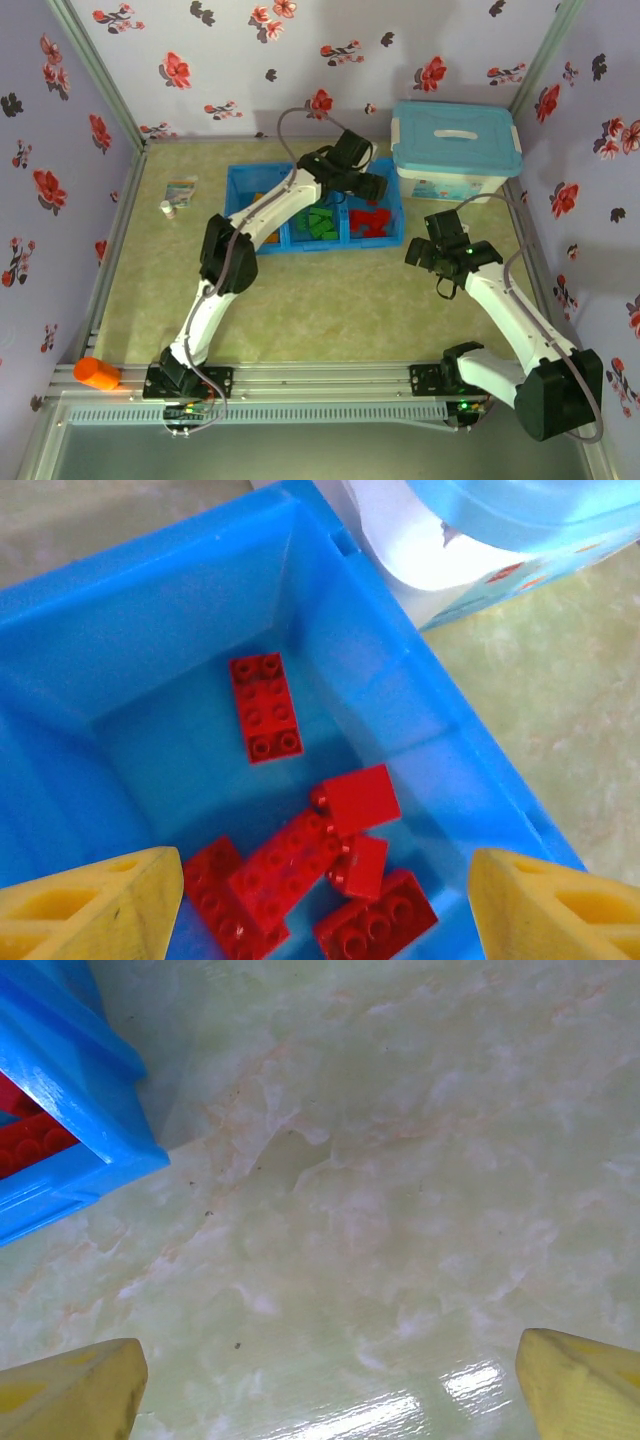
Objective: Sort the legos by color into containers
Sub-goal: Reset both arms
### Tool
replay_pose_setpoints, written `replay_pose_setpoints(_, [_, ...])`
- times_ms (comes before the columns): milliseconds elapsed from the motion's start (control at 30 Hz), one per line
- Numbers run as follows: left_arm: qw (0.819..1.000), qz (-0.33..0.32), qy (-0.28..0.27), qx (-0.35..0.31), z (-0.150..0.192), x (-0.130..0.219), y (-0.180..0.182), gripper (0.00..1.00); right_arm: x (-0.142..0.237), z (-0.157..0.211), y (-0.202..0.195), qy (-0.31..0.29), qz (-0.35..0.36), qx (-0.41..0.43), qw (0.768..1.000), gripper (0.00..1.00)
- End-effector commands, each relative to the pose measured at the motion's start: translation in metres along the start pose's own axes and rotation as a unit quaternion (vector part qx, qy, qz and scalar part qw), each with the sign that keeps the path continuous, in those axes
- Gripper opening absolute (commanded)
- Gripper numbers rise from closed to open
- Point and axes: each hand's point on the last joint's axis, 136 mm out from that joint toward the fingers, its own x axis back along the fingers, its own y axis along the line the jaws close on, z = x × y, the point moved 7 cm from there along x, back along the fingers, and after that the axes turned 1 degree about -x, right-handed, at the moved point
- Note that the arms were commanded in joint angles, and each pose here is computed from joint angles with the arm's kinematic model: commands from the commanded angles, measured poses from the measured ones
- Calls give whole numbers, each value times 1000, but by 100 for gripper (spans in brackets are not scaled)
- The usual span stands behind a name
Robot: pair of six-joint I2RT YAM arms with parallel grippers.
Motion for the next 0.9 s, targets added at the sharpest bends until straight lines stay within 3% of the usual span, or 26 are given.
replay_pose_setpoints(0, [997,0,-81,-15,-24,71,-4,75,12,-18,7,-42,-23,22,999,96])
replay_pose_setpoints(167, [983,-81,-162,-18,6,130,23,77,22,-36,5,-148,-20,61,987,94])
replay_pose_setpoints(267, [960,-185,-209,2,40,165,60,82,21,-43,-5,-221,13,65,973,95])
replay_pose_setpoints(367, [925,-297,-237,19,82,189,100,89,17,-45,-14,-264,52,56,962,99])
replay_pose_setpoints(500, [864,-439,-245,39,134,224,143,95,5,-44,-16,-265,80,79,958,99])
replay_pose_setpoints(700, [798,-557,-228,31,181,247,174,98,-16,-36,-26,-248,139,85,955,99])
replay_pose_setpoints(867, [772,-602,-198,40,209,242,194,100,-22,-18,-36,-263,123,73,954,96])
